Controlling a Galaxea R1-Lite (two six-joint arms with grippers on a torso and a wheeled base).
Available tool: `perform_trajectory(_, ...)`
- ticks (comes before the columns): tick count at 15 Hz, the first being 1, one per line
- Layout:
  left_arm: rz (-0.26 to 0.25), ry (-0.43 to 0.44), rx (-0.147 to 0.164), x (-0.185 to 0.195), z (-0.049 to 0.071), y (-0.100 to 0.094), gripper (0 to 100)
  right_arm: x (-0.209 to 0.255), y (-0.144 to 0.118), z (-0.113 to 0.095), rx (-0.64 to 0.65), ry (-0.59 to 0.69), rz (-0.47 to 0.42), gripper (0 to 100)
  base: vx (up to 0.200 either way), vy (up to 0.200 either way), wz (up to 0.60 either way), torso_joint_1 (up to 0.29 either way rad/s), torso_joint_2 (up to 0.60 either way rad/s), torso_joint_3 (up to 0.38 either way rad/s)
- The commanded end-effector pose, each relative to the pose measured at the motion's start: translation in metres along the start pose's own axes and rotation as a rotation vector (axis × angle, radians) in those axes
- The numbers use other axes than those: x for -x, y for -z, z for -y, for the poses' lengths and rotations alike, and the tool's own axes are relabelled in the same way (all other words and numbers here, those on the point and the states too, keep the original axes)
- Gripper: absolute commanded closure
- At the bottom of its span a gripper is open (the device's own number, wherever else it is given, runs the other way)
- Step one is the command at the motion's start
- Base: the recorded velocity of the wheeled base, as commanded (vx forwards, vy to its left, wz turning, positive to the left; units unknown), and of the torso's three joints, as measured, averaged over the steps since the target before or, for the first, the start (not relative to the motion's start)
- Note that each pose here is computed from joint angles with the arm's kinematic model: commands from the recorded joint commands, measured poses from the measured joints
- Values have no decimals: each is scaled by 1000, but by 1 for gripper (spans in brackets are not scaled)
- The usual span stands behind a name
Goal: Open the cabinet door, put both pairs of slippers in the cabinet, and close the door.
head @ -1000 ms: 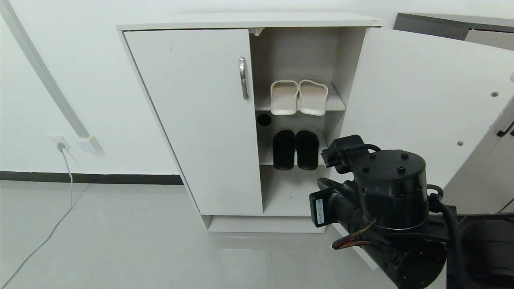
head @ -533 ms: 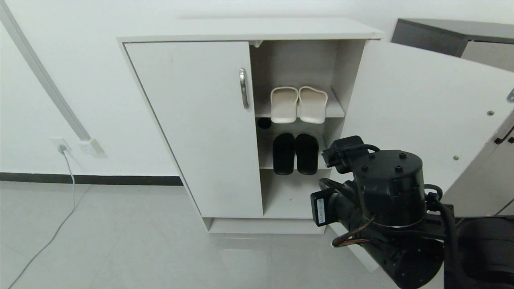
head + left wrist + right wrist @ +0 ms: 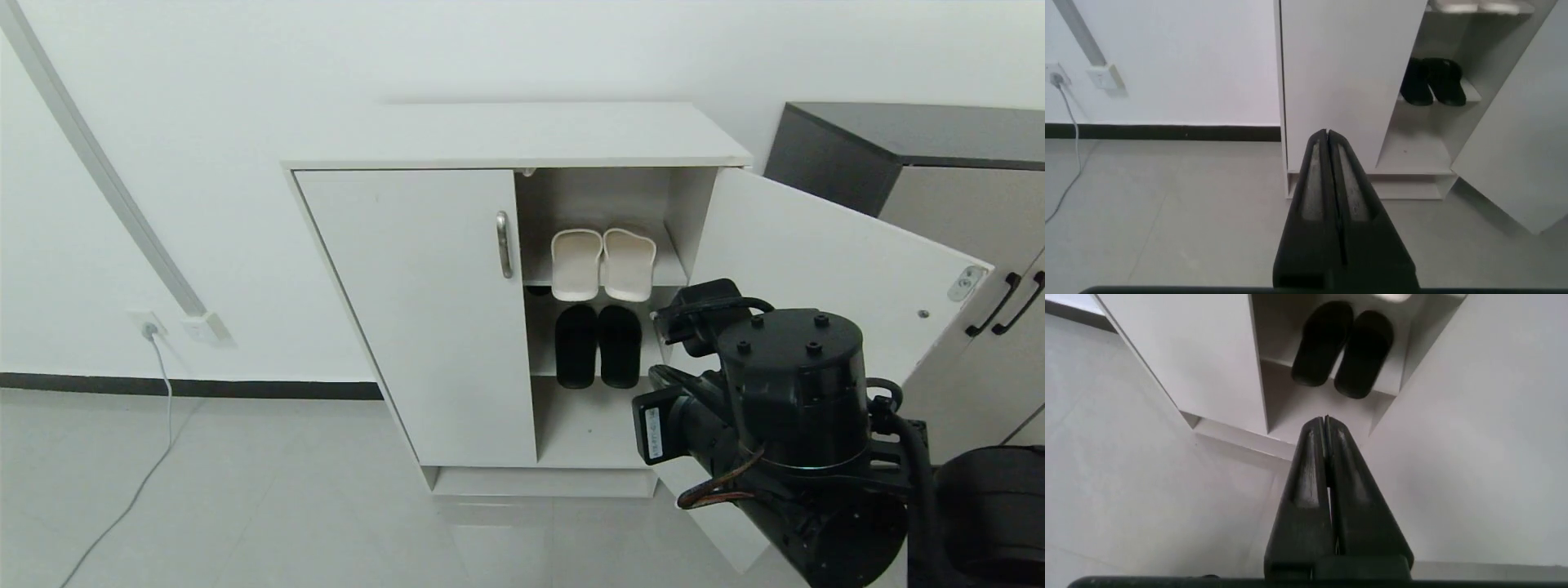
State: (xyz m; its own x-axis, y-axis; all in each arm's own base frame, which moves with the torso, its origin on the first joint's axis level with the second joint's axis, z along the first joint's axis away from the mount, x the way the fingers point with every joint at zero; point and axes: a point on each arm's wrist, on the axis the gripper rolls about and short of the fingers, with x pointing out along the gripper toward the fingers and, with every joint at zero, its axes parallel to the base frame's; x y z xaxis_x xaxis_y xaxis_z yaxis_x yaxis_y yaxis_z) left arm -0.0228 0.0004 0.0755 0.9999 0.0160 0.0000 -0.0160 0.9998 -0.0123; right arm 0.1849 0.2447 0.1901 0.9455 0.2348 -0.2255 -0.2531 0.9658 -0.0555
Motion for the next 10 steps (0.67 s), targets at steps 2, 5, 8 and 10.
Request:
perform_trajectory(2, 0, -1, 1, 0, 0, 0, 100, 0, 1, 0, 1, -1, -1, 100, 0, 0, 0, 151, -476, -325)
perform_trajectory(5, 0, -1, 1, 0, 0, 0, 100, 1, 2, 0, 2, 0, -3, 100, 0, 0, 0, 168, -487, -312)
perform_trajectory(8, 0, 1, 1, 0, 0, 0, 100, 0, 2, 1, 2, 1, -3, 100, 0, 0, 0, 198, -499, -310)
perform_trajectory(10, 0, -1, 0, 0, 0, 0, 100, 0, 2, 0, 3, 0, -4, 100, 0, 0, 0, 202, -510, -308)
